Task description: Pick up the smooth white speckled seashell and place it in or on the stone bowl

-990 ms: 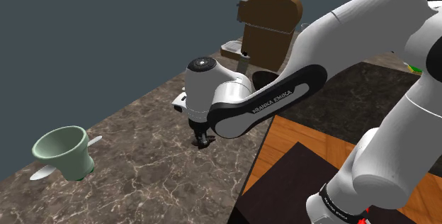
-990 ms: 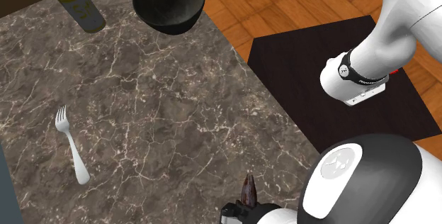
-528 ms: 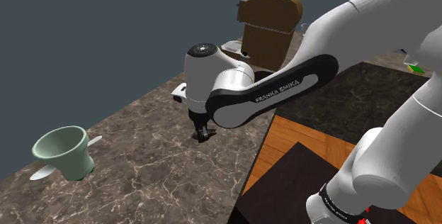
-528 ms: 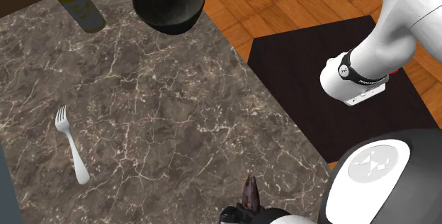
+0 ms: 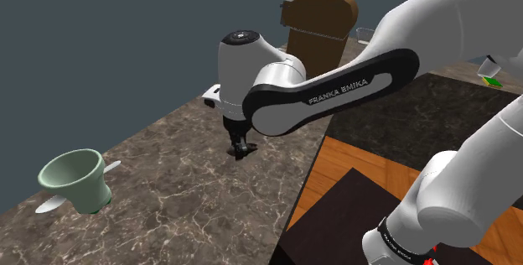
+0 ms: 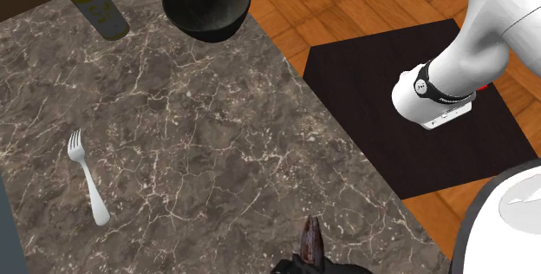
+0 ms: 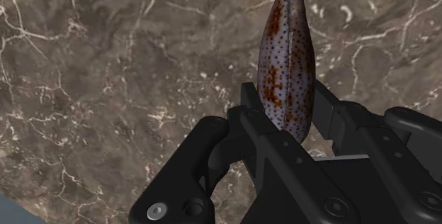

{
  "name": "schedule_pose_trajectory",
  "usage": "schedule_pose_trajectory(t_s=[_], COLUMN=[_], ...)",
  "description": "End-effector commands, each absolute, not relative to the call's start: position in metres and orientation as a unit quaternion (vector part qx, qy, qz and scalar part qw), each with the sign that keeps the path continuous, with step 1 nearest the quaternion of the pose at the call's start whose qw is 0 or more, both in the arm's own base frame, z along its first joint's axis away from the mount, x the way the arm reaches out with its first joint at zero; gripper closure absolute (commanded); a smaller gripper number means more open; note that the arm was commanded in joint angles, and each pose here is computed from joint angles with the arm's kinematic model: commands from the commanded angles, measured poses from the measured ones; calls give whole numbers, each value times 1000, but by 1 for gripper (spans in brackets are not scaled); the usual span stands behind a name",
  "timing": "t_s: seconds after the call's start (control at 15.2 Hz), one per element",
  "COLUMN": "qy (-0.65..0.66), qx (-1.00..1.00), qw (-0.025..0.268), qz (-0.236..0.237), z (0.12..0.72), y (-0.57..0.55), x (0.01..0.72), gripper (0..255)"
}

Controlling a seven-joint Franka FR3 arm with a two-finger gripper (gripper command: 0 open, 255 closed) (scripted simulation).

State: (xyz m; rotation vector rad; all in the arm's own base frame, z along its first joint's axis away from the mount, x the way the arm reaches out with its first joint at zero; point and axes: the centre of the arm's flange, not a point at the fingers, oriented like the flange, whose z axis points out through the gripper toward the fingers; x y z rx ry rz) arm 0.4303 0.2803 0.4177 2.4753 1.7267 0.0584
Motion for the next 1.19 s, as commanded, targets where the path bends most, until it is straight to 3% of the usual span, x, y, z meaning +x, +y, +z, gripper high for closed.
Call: schedule_pose_trajectory(t_s=[0.0,1.12], qy=[571,571], qx=[818,818], qw=[61,61], qz=[19,19], z=[429,510], y=[281,268], x=[431,433], gripper=[255,255])
